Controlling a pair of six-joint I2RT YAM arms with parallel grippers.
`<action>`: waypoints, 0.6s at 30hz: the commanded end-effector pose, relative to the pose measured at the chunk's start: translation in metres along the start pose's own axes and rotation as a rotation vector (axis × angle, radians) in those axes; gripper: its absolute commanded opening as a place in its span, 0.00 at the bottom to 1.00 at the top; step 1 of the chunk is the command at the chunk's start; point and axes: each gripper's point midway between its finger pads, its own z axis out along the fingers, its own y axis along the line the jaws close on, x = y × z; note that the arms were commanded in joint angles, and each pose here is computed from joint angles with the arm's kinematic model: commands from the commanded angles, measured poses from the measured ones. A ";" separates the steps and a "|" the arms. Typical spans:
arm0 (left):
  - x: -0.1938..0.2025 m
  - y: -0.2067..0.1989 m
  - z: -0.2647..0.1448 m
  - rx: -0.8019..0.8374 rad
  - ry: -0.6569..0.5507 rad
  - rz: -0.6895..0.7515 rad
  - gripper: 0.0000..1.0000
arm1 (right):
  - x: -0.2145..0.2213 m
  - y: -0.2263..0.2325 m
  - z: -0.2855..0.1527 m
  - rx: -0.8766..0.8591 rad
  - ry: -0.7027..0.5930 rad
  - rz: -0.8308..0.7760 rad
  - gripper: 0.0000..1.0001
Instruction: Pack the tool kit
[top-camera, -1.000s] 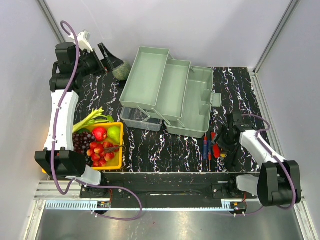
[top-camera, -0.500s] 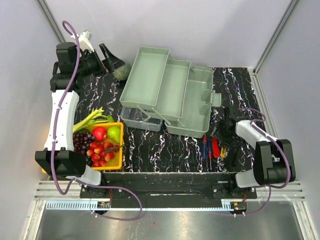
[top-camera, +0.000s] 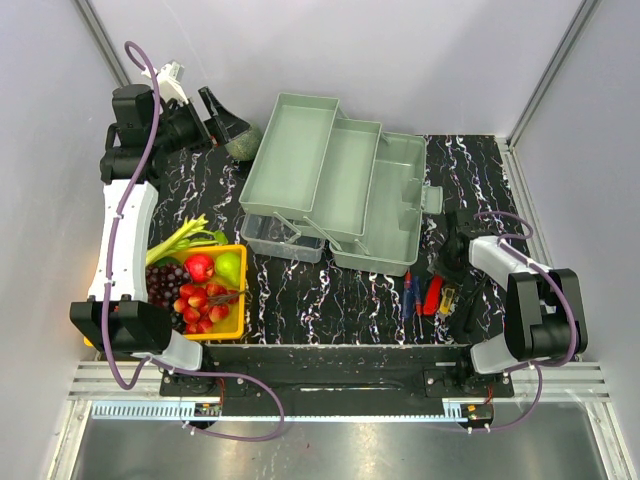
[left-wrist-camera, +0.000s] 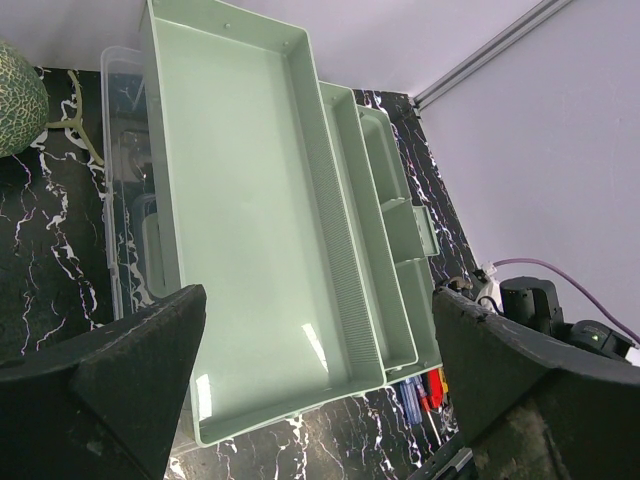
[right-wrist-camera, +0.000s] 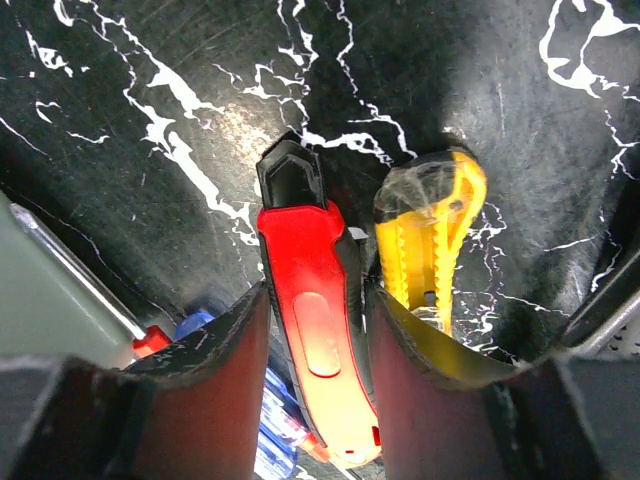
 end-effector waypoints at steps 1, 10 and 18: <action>-0.020 -0.021 -0.010 0.049 -0.067 0.071 0.99 | -0.004 -0.002 -0.006 0.013 -0.021 0.015 0.51; -0.017 -0.019 -0.011 0.044 -0.064 0.073 0.99 | 0.023 0.008 0.002 -0.037 0.081 0.006 0.63; -0.018 -0.022 -0.014 0.051 -0.068 0.079 0.99 | 0.020 -0.001 0.006 0.060 0.068 -0.002 0.27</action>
